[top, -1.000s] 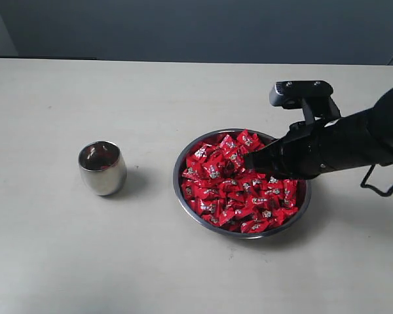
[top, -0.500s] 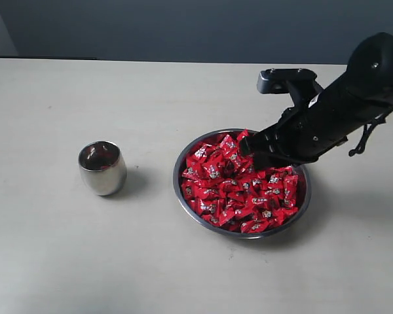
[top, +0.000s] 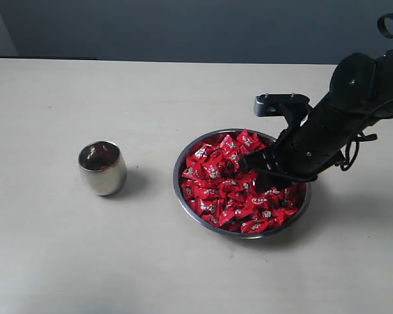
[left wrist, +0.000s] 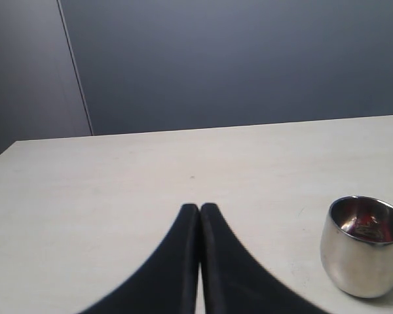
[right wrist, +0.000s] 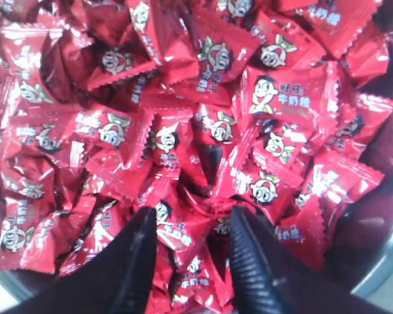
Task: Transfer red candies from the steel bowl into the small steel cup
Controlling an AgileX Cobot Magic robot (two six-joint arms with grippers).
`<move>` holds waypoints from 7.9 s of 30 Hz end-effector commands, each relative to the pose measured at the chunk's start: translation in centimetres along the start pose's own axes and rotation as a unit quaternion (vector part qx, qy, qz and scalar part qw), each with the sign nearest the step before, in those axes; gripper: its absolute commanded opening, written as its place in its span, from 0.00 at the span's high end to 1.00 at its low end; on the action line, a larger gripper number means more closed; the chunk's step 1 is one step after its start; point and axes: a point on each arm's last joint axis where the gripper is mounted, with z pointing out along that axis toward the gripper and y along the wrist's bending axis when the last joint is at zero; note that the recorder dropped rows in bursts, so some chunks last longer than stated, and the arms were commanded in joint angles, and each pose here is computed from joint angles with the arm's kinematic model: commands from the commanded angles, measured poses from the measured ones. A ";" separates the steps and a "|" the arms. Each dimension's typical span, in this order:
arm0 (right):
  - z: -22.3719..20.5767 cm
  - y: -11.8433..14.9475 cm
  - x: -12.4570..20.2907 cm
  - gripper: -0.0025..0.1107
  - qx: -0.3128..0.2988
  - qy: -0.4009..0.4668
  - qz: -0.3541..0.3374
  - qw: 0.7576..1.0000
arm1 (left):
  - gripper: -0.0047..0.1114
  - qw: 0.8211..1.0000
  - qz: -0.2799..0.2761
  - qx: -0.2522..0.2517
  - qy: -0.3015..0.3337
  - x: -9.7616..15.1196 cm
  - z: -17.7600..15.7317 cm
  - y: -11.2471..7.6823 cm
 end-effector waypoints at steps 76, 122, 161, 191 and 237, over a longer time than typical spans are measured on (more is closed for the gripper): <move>3.1 0.5 1.0 0.65 -0.010 0.022 0.022 0.999 | 0.96 1.000 0.000 0.000 -0.004 0.0 0.0 0.0; 3.9 0.5 1.3 0.98 -0.019 0.042 0.028 0.999 | 0.96 1.000 0.000 0.000 -0.004 0.0 0.0 0.0; 1.4 0.7 0.2 0.98 -0.003 -0.030 -0.005 1.000 | 0.96 1.000 0.000 0.000 -0.003 0.1 0.0 0.0; 2.3 0.5 0.5 0.75 -0.004 -0.007 0.001 1.000 | 0.96 1.000 0.000 0.000 -0.004 0.0 0.0 0.0; 2.0 0.7 -1.5 0.75 0.012 0.017 -0.024 0.999 | 0.96 1.000 0.000 0.000 -0.002 0.1 0.0 0.0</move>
